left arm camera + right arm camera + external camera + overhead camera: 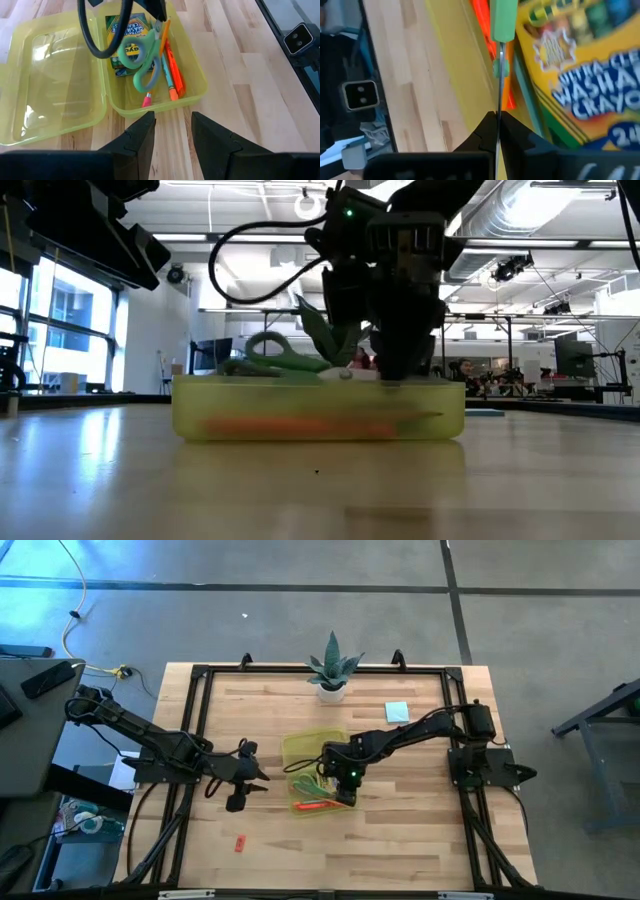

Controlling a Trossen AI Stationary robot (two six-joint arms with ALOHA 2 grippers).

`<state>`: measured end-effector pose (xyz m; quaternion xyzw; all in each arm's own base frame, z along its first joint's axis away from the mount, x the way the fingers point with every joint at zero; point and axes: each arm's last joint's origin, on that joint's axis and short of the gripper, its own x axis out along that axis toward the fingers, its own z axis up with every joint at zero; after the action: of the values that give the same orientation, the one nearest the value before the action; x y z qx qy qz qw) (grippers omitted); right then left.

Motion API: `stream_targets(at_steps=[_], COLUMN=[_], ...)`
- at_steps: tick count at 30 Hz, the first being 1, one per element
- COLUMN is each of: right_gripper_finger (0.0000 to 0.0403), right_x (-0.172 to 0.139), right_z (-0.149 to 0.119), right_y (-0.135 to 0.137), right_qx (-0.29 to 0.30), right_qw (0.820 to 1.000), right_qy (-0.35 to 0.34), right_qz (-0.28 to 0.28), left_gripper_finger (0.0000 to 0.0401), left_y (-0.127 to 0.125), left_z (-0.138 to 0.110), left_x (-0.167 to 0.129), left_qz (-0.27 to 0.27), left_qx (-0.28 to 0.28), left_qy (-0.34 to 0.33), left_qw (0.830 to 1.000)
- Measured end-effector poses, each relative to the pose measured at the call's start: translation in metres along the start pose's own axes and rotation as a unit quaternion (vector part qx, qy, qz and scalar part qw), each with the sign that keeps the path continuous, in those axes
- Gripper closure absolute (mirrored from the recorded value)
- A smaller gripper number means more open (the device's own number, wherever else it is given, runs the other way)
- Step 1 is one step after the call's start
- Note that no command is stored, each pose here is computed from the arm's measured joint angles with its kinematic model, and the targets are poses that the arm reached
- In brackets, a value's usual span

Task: Pack school essentials
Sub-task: Put the green scissors into the yellow school supply box

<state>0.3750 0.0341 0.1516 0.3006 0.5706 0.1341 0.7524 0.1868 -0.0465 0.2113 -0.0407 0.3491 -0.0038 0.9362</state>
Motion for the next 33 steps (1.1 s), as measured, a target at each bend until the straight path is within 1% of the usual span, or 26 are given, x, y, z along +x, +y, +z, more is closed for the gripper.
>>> stream_targets(at_steps=[9,13,16,24,27,33], right_gripper_finger=[0.0403,0.0401,0.0389,0.0336,0.0329,0.0328], right_x=[-0.0001,0.0001,0.0001,-0.0004,-0.0019,-0.0024], right_z=[0.0021,0.0023,0.0023,0.0020,0.0006,-0.0038], right_y=[0.0007,0.0003,0.0003,-0.0007,-0.0037,-0.0061], right_qx=[-0.005,-0.007,-0.007,-0.004,0.008,0.021], right_qw=[1.000,1.000,1.000,1.000,1.000,0.999], right_qy=[-0.011,-0.015,-0.015,-0.013,-0.003,0.018], right_qz=[0.000,-0.011,-0.011,-0.011,-0.016,-0.023], left_gripper_finger=[0.0281,0.0281,0.0281,0.0281,0.0281,0.0281], left_y=[0.0000,0.0000,0.0000,0.0000,0.0000,0.0000], left_z=[0.0000,0.0000,0.0000,0.0000,0.0000,0.0000], left_x=[0.0000,0.0000,0.0000,0.0000,0.0000,0.0000], left_qz=[0.000,0.000,0.000,0.000,0.000,0.000], left_qx=[0.000,0.000,0.000,0.000,0.000,0.000], left_qy=[0.000,0.000,0.000,0.000,0.000,0.000], left_qw=[1.000,1.000,1.000,1.000,1.000,1.000])
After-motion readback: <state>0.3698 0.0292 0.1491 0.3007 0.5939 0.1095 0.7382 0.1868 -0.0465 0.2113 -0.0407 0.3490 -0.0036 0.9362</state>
